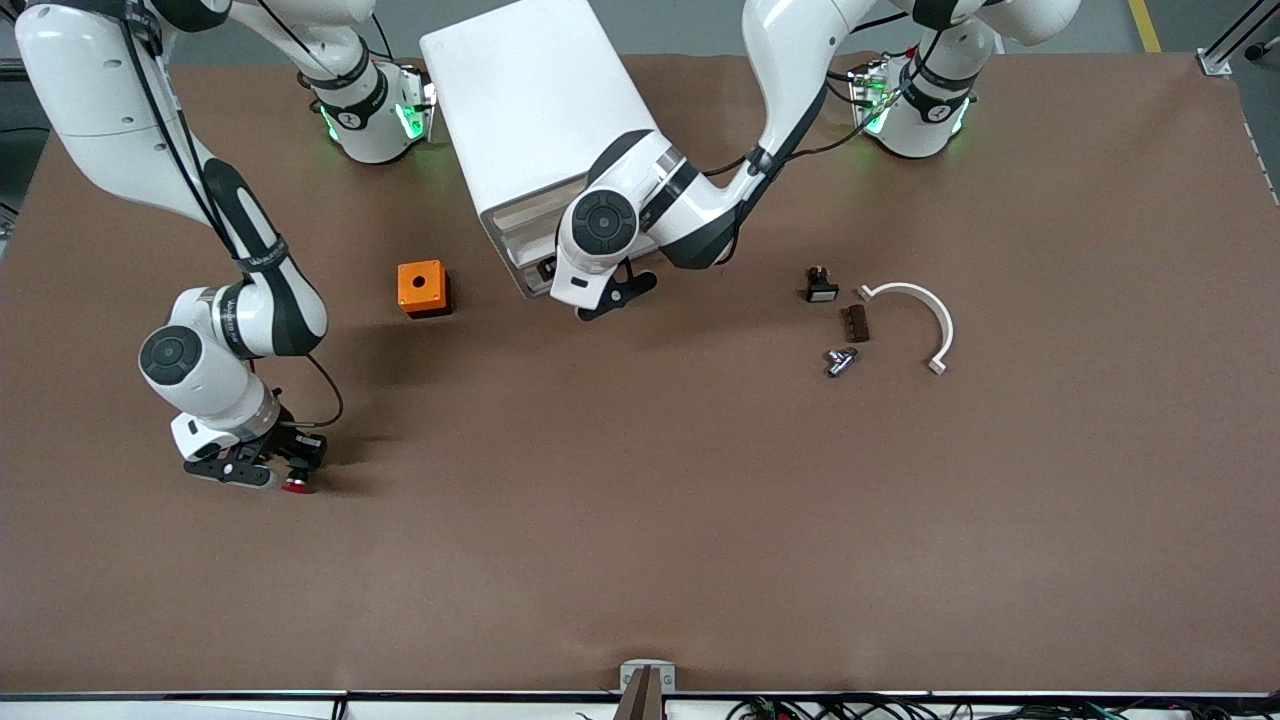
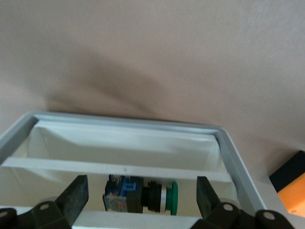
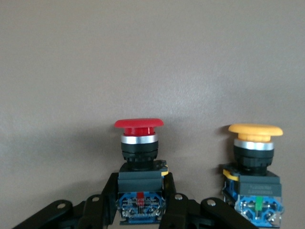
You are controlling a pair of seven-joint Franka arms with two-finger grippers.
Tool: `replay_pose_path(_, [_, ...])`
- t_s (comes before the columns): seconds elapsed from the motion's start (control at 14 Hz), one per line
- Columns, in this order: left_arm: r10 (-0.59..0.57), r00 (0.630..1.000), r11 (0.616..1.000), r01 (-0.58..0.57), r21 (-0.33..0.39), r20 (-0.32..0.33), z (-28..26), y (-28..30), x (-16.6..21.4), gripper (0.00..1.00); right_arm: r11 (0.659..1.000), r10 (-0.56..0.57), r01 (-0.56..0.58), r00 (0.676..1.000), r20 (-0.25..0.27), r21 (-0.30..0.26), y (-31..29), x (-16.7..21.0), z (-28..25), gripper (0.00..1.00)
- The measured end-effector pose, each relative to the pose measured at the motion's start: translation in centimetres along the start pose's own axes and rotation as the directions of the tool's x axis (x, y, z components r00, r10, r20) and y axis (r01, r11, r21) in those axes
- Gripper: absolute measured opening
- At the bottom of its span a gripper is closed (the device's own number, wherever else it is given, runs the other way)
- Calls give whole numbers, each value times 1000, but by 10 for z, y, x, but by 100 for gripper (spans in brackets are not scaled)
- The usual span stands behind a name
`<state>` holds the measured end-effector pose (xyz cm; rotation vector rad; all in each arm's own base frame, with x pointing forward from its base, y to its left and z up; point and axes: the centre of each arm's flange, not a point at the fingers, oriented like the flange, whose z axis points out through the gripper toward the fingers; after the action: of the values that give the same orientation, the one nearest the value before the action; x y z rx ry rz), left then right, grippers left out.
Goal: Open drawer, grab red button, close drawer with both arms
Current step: 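Lower the red button beside the yellow button with the right gripper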
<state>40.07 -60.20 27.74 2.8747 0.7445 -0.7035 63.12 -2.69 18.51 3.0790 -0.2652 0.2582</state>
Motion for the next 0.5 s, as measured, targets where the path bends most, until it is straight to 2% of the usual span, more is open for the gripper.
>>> replay_pose_path(0.07, [-12, 1000, 1000, 12, -4, 24, 2, 0, -1, 100, 1000, 1, -1, 1000, -3, 0, 0, 2, -1, 46])
replay_pose_path(0.21, [-31, 998, 999, 31, -8, 58, 5, -1, -3, 100, 1000, 2, -2, 1000, -4, 0, 0, 3, -1, 67])
replay_pose_path(0.43, [-37, 997, 999, 37, -8, 65, 6, -2, -3, 100, 1000, 4, -4, 1000, 2, -1, 2, 2, 4, 96])
replay_pose_path(0.5, [-37, 997, 999, 38, -10, 65, 6, -1, -2, 100, 1000, 5, -5, 1000, 4, -1, 2, 2, 6, 100])
